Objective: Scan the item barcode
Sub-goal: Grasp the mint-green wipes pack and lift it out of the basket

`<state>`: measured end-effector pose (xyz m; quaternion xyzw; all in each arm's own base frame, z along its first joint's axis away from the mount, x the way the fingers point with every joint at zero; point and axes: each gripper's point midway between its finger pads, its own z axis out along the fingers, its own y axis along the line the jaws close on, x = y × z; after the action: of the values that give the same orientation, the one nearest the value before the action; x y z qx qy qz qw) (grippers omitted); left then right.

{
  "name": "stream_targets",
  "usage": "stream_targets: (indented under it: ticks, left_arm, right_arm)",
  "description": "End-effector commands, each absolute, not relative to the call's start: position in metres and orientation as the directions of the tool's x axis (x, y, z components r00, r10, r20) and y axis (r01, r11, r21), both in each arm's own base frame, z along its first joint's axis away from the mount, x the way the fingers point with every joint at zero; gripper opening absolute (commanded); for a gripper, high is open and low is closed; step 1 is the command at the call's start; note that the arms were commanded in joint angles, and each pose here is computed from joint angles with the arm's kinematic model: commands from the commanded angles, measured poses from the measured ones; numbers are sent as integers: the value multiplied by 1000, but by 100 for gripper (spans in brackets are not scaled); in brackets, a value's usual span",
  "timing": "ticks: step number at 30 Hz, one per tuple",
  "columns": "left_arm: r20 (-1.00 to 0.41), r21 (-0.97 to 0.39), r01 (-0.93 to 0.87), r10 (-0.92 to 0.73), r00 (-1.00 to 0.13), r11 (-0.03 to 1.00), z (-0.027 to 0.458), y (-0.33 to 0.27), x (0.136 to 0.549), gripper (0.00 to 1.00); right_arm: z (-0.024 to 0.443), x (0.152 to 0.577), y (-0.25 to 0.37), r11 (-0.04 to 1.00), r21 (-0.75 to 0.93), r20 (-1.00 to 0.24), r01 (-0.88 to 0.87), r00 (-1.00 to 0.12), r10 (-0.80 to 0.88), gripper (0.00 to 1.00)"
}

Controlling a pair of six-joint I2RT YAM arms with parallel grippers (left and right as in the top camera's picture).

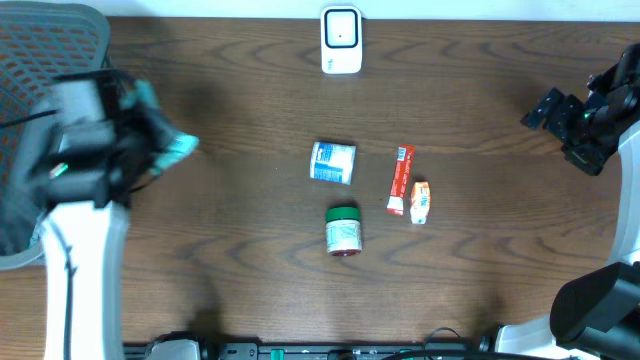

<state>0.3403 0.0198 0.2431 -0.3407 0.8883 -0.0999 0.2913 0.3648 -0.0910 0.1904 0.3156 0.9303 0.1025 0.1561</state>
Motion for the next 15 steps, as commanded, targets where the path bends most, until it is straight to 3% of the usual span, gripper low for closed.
stream_targets:
  ticks: [1, 7, 15]
  left_arm:
    - [-338, -276, -518, -586, -736, 810, 187, -9, 343, 24]
    - [-148, -119, -416, -430, -891, 902, 111, -47, 338, 23]
    - [1, -22, -324, -324, -946, 946, 54, -77, 327, 24]
  right_arm:
    - [204, 366, -92, 777, 302, -256, 553, -738, 625, 99]
    - [204, 366, -92, 777, 302, -256, 553, -738, 625, 99]
    - [204, 366, -92, 777, 302, -256, 553, -738, 625, 99]
